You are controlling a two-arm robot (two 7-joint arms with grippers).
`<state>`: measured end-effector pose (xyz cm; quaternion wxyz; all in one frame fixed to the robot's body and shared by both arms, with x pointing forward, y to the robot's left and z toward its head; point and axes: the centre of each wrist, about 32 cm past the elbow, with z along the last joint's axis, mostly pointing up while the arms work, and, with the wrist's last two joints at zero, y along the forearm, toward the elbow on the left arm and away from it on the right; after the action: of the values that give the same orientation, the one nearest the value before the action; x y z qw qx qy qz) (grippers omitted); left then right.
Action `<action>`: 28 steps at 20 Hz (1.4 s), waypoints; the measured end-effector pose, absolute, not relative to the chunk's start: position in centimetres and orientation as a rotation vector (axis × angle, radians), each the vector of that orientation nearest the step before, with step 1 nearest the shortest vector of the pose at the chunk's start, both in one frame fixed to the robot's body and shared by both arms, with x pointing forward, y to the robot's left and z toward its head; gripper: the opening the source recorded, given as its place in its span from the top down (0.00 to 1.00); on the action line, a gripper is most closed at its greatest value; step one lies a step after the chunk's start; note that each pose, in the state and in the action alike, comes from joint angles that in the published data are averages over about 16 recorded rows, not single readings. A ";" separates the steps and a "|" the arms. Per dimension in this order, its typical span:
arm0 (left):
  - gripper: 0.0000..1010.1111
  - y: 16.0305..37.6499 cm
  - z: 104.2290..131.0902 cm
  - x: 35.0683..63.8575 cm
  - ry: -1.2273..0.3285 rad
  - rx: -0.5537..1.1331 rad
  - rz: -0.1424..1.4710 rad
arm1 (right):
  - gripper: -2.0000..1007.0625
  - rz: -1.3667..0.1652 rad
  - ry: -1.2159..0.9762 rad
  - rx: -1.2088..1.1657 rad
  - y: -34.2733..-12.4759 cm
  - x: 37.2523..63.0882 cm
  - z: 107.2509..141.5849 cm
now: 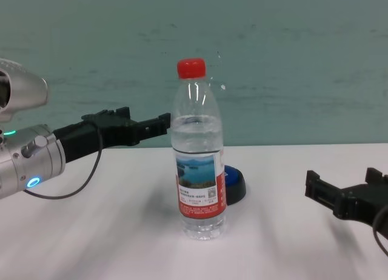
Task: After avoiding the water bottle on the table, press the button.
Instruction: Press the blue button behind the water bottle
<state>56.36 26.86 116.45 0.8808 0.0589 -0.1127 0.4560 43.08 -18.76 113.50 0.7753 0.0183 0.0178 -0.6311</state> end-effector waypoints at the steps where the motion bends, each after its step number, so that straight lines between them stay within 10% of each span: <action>1: 0.00 26.8 116.4 56.4 -0.235 0.123 0.949 | 0.00 -1.366 0.039 0.040 -18.8 43.1 113.5; 28: 0.00 26.6 116.3 57.3 -0.237 0.132 0.950 | 0.00 -1.366 0.039 0.040 -18.8 43.1 113.5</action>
<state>57.33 26.59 116.35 0.8804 0.0631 -0.1138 0.4561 43.08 -18.76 113.50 0.7753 0.0183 0.0179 -0.6311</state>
